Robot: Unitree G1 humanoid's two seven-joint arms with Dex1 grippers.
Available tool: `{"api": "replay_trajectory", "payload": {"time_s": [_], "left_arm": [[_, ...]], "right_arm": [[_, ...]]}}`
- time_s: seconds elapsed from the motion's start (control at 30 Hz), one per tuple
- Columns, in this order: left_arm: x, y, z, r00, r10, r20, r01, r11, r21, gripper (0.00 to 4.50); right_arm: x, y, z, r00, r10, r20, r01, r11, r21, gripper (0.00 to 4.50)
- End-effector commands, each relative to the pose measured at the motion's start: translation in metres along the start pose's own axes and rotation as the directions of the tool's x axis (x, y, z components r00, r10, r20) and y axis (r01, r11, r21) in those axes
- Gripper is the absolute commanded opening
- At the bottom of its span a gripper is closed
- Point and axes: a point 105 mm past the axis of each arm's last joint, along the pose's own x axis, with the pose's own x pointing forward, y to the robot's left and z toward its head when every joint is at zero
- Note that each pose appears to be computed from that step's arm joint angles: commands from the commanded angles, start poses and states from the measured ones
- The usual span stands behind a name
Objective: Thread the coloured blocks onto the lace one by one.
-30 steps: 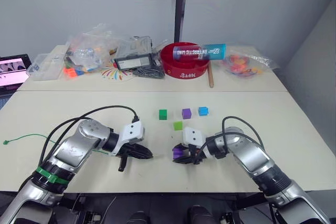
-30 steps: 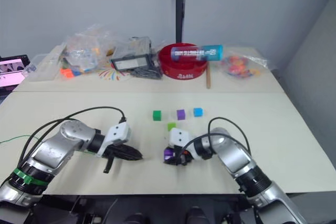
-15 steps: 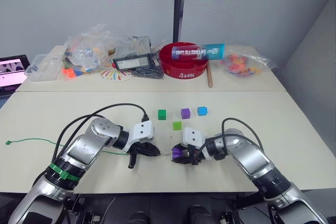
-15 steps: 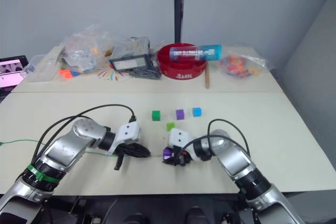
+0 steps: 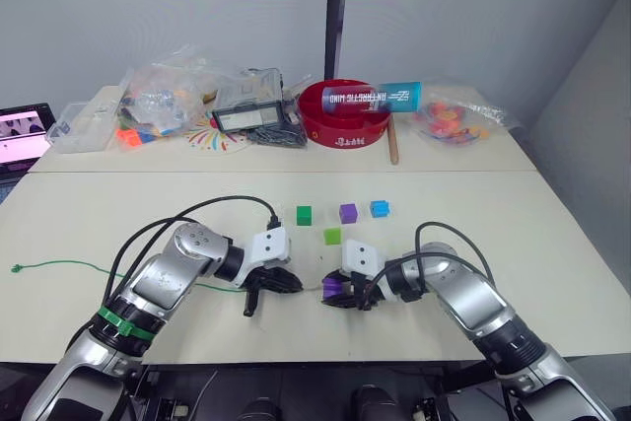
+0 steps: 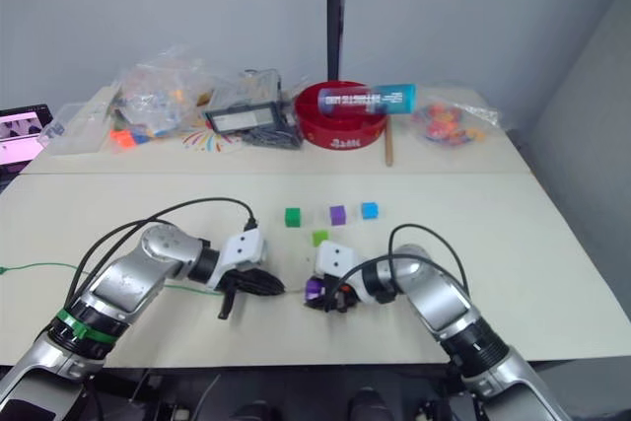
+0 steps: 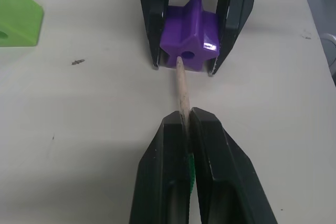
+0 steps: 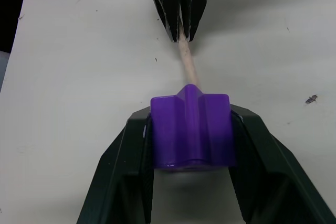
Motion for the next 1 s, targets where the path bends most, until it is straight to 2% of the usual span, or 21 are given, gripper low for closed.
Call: {"api": "replay_trajectory", "payload": {"time_s": [0.03, 0.83, 1.0], "left_arm": [[0.000, 0.000, 0.010, 1.000, -0.008, 0.005, 0.007, 0.999, 0.048, 0.00], [0.014, -0.005, 0.027, 0.998, -0.055, 0.010, 0.053, 0.994, 0.093, 0.00], [0.018, -0.008, 0.038, 0.996, -0.088, 0.021, 0.084, 0.988, 0.126, 0.00]], "right_arm": [[0.009, 0.011, -0.007, 0.999, 0.037, -0.029, -0.037, 0.999, 0.013, 1.39], [0.014, 0.014, -0.004, 0.998, 0.042, -0.038, -0.042, 0.999, 0.007, 1.39], [0.016, 0.015, -0.005, 0.998, 0.039, -0.042, -0.038, 0.999, 0.015, 1.39]]}}
